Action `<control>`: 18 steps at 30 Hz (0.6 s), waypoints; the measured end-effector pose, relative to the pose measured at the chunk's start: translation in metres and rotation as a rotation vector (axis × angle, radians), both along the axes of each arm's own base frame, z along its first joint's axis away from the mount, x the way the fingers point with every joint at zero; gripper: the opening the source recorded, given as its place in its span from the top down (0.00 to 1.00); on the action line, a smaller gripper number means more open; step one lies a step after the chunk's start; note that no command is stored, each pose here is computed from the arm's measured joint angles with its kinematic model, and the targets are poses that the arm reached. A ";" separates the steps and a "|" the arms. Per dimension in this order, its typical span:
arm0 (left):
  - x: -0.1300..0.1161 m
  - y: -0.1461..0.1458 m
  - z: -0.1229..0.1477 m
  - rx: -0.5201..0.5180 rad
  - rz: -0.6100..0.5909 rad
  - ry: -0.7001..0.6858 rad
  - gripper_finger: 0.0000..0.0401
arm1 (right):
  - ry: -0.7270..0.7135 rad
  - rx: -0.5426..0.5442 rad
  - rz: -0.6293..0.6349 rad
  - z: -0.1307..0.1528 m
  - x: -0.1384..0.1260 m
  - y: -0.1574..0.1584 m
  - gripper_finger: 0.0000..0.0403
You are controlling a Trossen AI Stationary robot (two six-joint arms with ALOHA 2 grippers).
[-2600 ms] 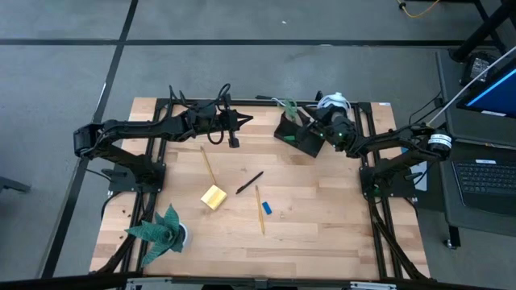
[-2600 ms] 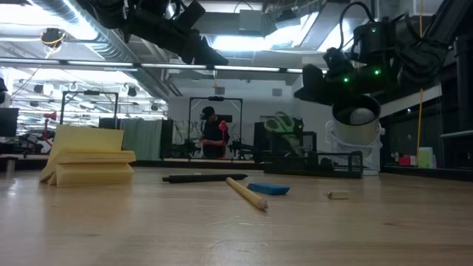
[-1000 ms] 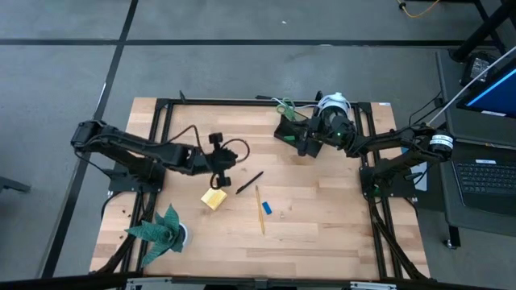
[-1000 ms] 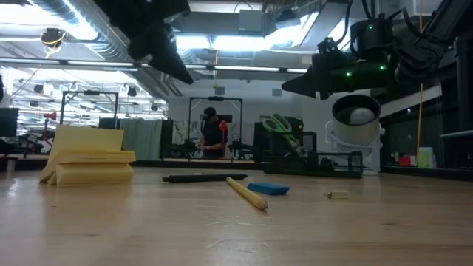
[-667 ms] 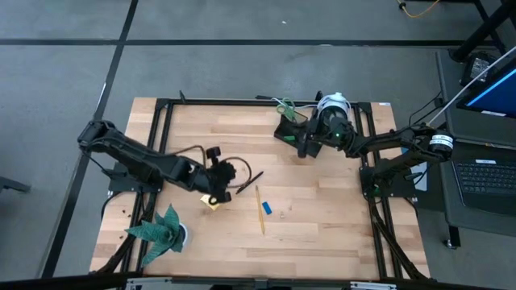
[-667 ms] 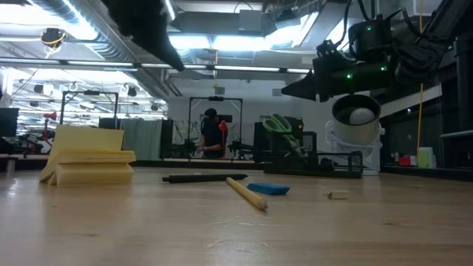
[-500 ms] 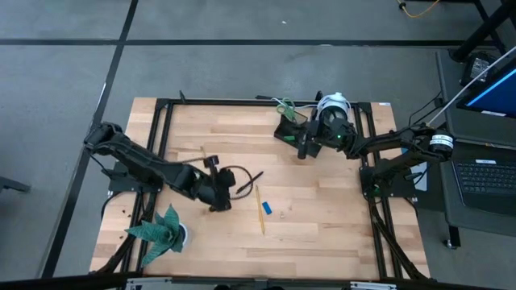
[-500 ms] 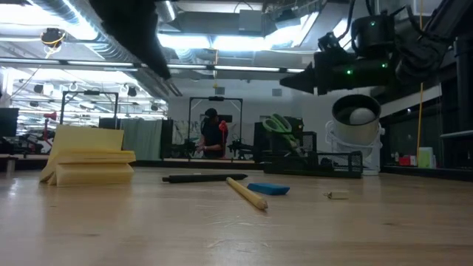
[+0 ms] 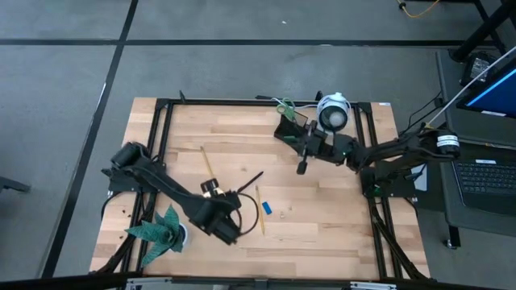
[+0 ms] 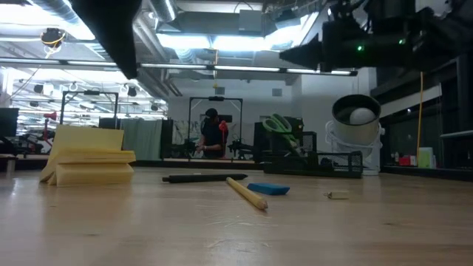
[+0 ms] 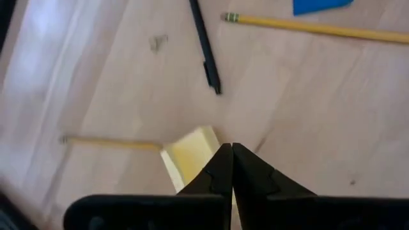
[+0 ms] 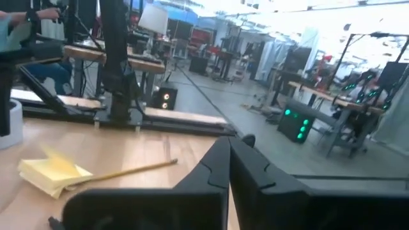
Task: Pick and place office supplies into organizer
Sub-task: Put the yellow sticky notes into the metal mesh desk organizer
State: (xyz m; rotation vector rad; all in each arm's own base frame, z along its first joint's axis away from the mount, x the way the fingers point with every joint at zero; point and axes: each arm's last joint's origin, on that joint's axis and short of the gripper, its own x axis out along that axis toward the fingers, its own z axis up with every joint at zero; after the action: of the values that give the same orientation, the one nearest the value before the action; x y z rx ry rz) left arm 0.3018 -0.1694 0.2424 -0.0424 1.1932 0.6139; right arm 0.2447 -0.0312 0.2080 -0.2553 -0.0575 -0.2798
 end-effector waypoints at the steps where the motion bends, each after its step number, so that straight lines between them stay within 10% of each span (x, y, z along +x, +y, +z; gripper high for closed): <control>1: 0.002 -0.004 -0.001 0.001 0.020 0.005 1.00 | -0.001 0.002 0.007 0.001 0.000 0.003 0.97; 18: 0.026 -0.024 -0.042 -0.056 0.179 0.265 0.99 | -0.015 -0.006 0.020 0.006 -0.002 0.020 0.94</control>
State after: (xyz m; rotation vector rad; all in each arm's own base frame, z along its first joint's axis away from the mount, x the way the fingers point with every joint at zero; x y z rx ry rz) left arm 0.3276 -0.1932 0.2001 -0.1190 1.4736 0.7602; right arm 0.2426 -0.0108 0.2141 -0.2588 -0.0756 -0.2615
